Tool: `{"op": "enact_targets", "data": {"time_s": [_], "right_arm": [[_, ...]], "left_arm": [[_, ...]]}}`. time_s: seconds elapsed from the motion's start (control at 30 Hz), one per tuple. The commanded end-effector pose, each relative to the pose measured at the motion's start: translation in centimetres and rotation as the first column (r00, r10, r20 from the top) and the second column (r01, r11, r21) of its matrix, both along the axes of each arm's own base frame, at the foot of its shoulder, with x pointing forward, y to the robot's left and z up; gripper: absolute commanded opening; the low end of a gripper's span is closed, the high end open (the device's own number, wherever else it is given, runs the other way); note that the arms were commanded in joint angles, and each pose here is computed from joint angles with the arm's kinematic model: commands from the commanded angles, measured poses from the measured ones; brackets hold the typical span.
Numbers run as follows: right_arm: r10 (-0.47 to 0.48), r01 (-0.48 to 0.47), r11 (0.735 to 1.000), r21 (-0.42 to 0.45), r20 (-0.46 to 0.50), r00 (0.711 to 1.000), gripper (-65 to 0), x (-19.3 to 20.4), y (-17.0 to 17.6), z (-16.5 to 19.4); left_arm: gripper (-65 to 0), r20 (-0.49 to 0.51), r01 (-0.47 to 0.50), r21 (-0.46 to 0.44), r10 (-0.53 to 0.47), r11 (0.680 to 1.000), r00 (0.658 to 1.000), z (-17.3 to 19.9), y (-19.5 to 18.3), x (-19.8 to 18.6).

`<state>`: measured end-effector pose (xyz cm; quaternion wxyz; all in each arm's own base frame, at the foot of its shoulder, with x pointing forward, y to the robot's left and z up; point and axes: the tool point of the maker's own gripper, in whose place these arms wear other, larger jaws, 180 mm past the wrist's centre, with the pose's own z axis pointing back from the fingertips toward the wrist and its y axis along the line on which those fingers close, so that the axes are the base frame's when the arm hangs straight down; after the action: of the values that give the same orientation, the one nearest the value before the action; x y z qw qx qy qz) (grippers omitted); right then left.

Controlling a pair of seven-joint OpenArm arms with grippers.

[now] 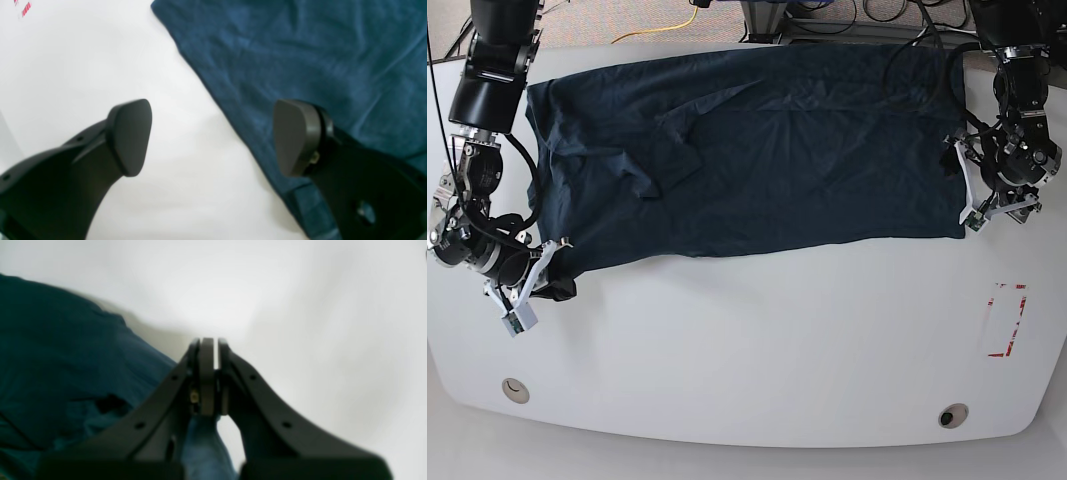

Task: Layout the t-shirt on the table in an organized manner, then fold the t-shirt properly
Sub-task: 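Move the right gripper along the side edge to the hem corner and grasp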

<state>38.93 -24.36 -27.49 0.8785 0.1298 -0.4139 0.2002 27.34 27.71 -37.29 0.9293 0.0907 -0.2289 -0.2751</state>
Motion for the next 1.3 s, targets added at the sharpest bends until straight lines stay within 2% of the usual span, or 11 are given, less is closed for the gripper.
{"op": "enact_targets", "data": {"time_s": [0.0,0.27,0.33,0.57,0.63,0.87,1.07,1.27], "right_arm": [[-0.002,0.003,1.000,-0.008,0.094,0.996,-65.0,1.5,-0.7,3.4],[-0.006,0.007,1.000,-0.016,0.101,0.995,-62.9,1.6,-1.0,3.8],[-0.006,0.007,1.000,-0.016,0.101,0.995,-59.0,1.6,-1.0,3.8],[-0.007,0.008,1.000,-0.016,0.081,0.997,-33.8,1.1,-1.1,3.0],[-0.015,0.016,1.000,-0.014,0.079,0.997,-29.8,0.9,-1.3,2.8],[-0.056,0.056,0.998,0.005,0.066,0.996,-27.6,0.4,-2.5,2.2],[-0.111,0.111,0.994,-0.005,0.011,0.994,-27.4,0.5,-4.1,-0.5],[-0.173,0.173,0.984,0.028,-0.018,0.985,-27.3,1.7,-4.7,-3.0]], "left_arm": [[-12.5,0.034,-0.001,0.017,0.000,1.000,0.999,1.1,0.6,0.8],[-12.5,0.036,0.000,0.017,-0.001,1.000,0.999,1.2,0.6,0.8],[-12.5,0.036,0.000,0.017,-0.001,1.000,0.999,1.2,0.6,0.8],[-12.5,0.036,0.000,0.017,-0.001,1.000,0.999,1.2,0.6,0.8],[-12.5,0.036,0.000,0.017,-0.001,1.000,0.999,1.2,0.6,0.8],[-12.5,0.034,-0.001,0.017,0.000,1.000,0.999,1.1,0.6,0.8],[-12.5,0.036,0.000,0.017,-0.001,1.000,0.999,1.2,0.6,0.8],[-12.5,0.043,0.000,0.015,-0.001,1.000,0.999,1.4,0.6,0.9]]}}
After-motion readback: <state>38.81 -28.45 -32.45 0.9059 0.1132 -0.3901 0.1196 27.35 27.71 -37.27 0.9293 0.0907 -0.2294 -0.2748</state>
